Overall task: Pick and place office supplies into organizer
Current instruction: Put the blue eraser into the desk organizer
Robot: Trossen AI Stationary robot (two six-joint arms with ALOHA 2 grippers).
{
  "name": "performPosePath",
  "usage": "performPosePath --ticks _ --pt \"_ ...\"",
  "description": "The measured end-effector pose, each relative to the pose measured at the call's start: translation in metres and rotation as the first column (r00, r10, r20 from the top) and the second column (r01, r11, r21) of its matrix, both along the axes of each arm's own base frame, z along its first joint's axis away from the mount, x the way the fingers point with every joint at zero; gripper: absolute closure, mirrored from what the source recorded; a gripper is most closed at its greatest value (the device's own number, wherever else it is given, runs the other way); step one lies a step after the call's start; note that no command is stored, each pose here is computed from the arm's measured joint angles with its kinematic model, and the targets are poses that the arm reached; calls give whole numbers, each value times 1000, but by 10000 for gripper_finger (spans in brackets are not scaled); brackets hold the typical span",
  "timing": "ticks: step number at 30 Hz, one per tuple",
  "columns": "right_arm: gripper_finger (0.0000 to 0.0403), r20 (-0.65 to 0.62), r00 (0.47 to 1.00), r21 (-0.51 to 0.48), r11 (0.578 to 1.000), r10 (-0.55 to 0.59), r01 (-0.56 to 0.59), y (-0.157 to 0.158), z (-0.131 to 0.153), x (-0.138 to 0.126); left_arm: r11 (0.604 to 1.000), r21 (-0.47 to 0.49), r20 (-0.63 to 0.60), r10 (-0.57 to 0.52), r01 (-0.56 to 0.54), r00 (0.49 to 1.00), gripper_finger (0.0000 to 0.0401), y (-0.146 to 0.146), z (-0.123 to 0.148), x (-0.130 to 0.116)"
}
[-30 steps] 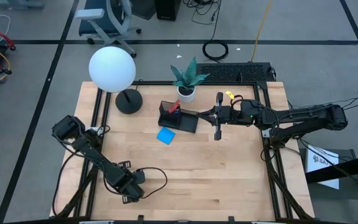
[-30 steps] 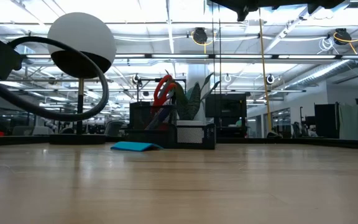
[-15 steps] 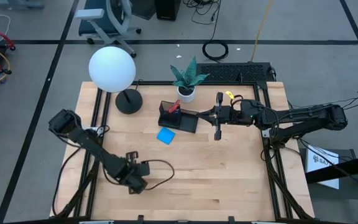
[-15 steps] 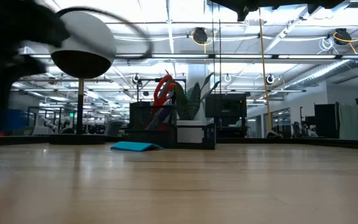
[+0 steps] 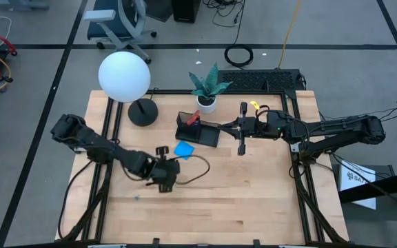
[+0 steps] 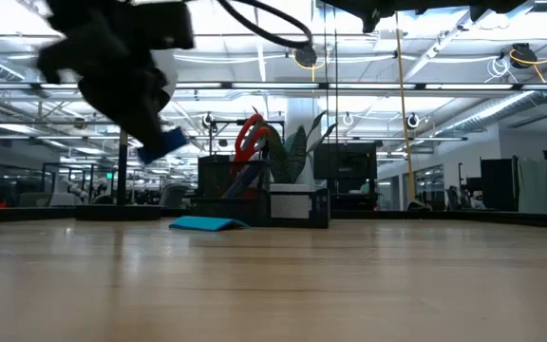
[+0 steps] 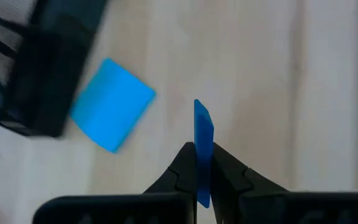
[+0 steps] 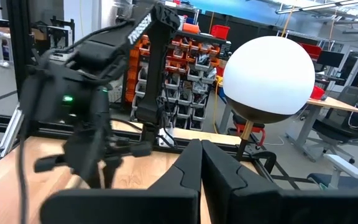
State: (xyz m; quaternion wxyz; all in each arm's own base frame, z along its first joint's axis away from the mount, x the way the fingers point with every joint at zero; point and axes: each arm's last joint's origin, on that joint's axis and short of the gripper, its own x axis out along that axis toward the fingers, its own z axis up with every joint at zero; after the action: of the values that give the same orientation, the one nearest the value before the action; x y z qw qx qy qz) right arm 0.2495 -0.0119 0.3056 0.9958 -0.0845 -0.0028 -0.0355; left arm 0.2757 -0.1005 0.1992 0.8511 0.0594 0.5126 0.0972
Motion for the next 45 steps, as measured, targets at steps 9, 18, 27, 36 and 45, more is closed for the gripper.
performPosePath --ticks 9,18,27,36,45 --pt "403 0 1000 0 1000 1 -1 0 0 0 999 51 67 6 -10 998 381 54 5 25" --pt "403 -1 1000 -2 1000 1 -1 0 0 0 997 58 91 49 -55 995 381 98 8 34" --pt "403 -1 1000 -3 1000 1 -1 0 0 0 997 36 120 68 -73 990 381 133 10 37" --pt "403 -1 1000 -3 1000 1 -1 0 0 0 993 11 115 118 -120 986 381 165 10 32" --pt "403 -1 1000 -11 1000 1 -1 0 0 0 988 -2 108 151 -151 983 381 178 8 30"
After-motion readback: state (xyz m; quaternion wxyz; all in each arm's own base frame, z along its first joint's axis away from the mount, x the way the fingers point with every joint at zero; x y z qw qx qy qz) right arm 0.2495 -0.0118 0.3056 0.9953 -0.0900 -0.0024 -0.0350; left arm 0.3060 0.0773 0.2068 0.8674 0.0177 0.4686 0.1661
